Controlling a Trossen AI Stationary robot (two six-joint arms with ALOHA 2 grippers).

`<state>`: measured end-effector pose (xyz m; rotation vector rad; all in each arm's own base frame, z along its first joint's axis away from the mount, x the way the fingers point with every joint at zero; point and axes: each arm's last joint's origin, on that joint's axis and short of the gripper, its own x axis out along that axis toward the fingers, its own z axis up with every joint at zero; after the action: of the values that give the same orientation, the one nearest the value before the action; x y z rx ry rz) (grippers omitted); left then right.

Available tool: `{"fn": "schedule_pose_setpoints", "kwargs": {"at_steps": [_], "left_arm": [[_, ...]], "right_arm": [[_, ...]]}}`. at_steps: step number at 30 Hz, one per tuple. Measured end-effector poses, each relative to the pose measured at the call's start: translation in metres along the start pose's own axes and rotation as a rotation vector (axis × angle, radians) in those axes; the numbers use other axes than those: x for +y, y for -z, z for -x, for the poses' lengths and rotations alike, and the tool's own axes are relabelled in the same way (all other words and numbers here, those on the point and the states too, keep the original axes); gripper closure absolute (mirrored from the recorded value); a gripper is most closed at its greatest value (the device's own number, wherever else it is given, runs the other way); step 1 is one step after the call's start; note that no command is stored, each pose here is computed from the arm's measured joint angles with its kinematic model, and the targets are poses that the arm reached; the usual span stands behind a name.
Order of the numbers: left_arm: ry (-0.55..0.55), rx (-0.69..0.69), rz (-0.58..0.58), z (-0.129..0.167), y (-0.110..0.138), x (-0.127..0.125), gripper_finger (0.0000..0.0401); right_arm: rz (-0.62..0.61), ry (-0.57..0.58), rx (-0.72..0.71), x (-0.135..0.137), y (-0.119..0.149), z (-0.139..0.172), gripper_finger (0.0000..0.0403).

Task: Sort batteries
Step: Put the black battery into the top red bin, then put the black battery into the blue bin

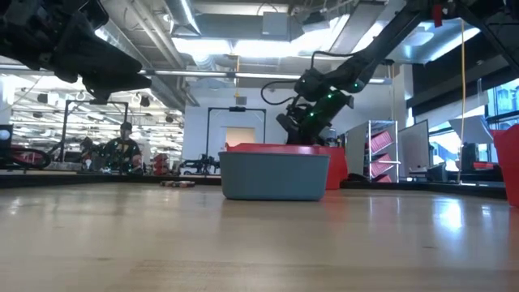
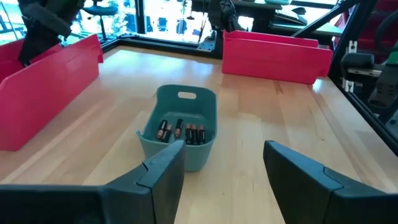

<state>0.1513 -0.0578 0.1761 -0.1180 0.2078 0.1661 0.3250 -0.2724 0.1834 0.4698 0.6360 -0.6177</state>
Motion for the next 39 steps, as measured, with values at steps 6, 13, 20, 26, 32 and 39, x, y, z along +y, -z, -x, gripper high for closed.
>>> {"fn": "schedule_pose_setpoints", "kwargs": {"at_steps": [6,13,20,26,32,39], "left_arm": [[0.0,0.0,0.002,0.0,0.0,0.0,0.0196],[0.0,0.0,0.004,0.0,0.0,0.0,0.0196],[0.0,0.0,0.004,0.0,0.0,0.0,0.0196],[-0.003,0.008,0.0,0.0,0.001,0.0,0.0196],[-0.003,0.009,0.017,0.0,0.001,0.0,0.0196],[-0.004,0.015,0.016,0.0,0.002,0.0,0.0196]], "right_arm": [[-0.002,0.004,0.018,0.0,0.002,0.0,0.0365],[-0.02,0.014,0.109,-0.002,0.01,0.001,0.0331],[-0.008,-0.005,0.158,-0.002,0.012,0.003,0.0208],[0.019,0.011,0.123,0.005,-0.012,0.025,0.0171],[0.051,0.002,0.071,0.015,-0.03,0.066,0.0169],[0.167,-0.014,-0.02,0.048,-0.041,0.112,0.0169]]}}
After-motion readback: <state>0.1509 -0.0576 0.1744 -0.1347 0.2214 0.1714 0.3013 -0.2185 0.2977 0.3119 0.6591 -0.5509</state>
